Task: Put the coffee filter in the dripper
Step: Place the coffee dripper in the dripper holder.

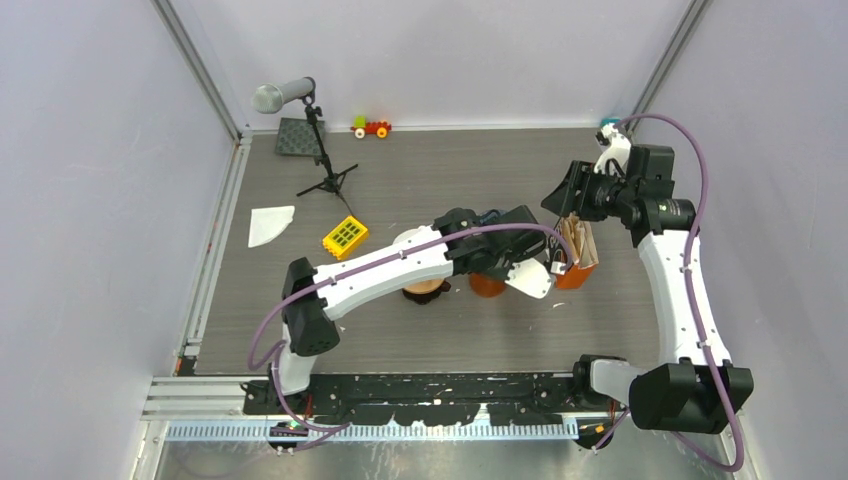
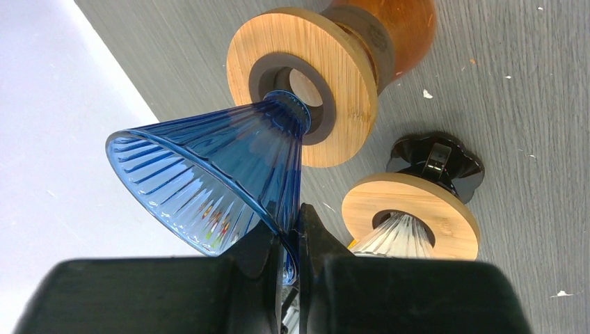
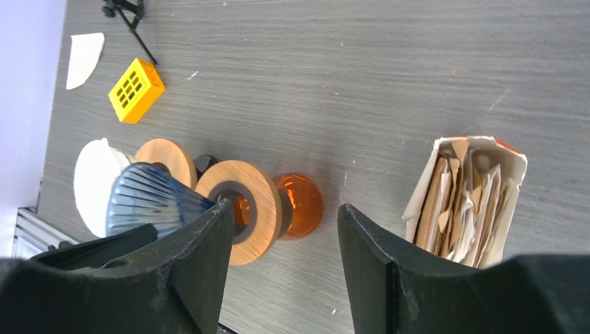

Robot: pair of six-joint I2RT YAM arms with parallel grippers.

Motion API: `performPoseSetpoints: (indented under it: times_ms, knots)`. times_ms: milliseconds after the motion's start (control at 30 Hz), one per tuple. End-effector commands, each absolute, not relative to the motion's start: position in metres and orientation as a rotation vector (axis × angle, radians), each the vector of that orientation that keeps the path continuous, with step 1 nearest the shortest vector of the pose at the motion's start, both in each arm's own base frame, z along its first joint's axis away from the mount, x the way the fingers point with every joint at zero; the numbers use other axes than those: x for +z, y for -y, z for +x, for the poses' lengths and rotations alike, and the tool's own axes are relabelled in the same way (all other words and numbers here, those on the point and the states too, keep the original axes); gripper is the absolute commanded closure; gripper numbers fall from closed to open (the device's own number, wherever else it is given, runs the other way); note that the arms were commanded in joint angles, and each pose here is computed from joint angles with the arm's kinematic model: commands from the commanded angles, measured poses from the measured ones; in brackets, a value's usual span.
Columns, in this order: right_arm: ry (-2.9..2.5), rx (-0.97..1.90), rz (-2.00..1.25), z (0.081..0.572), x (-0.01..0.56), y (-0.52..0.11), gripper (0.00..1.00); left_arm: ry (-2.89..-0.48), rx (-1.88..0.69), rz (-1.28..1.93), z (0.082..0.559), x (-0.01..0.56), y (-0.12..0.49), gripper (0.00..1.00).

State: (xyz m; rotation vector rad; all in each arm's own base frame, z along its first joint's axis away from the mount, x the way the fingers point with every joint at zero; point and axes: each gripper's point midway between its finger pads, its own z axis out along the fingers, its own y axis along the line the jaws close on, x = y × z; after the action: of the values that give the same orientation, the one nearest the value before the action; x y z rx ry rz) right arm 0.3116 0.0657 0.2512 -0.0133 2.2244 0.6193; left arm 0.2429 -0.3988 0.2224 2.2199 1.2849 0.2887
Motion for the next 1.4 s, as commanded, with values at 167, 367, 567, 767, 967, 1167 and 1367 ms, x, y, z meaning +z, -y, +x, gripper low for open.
performPoseSetpoints:
  times_ms: [167, 367, 567, 767, 967, 1167, 1367]
  knots:
    - [-2.163, 0.688, -0.125, 0.316, 0.284, -0.077, 0.39, -1.263, 0.292, 2.205, 0.248, 0.221, 0.407, 1.0]
    - [-2.221, 0.761, -0.175, 0.314, 0.275, -0.086, 0.39, -1.268, 0.293, 2.234, 0.247, 0.211, 0.408, 1.0]
    - [-2.244, 0.79, -0.22, 0.313, 0.273, -0.094, 0.39, -1.273, 0.29, 2.266, 0.246, 0.2, 0.408, 1.0]
    - [-2.283, 0.812, -0.325, 0.303, 0.266, -0.11, 0.39, -1.276, 0.29, 2.302, 0.244, 0.193, 0.406, 1.0]
    - [-2.349, 0.764, -0.426, 0.296, 0.247, -0.129, 0.4, -1.285, 0.287, 2.323, 0.243, 0.188, 0.404, 1.0]
    - [-2.41, 0.693, -0.451, 0.302, 0.226, -0.133, 0.42, -1.284, 0.281, 2.343, 0.241, 0.184, 0.404, 1.0]
    - [-2.464, 0.666, -0.468, 0.305, 0.206, -0.137, 0.45, -1.284, 0.269, 2.367, 0.238, 0.181, 0.402, 1.0]
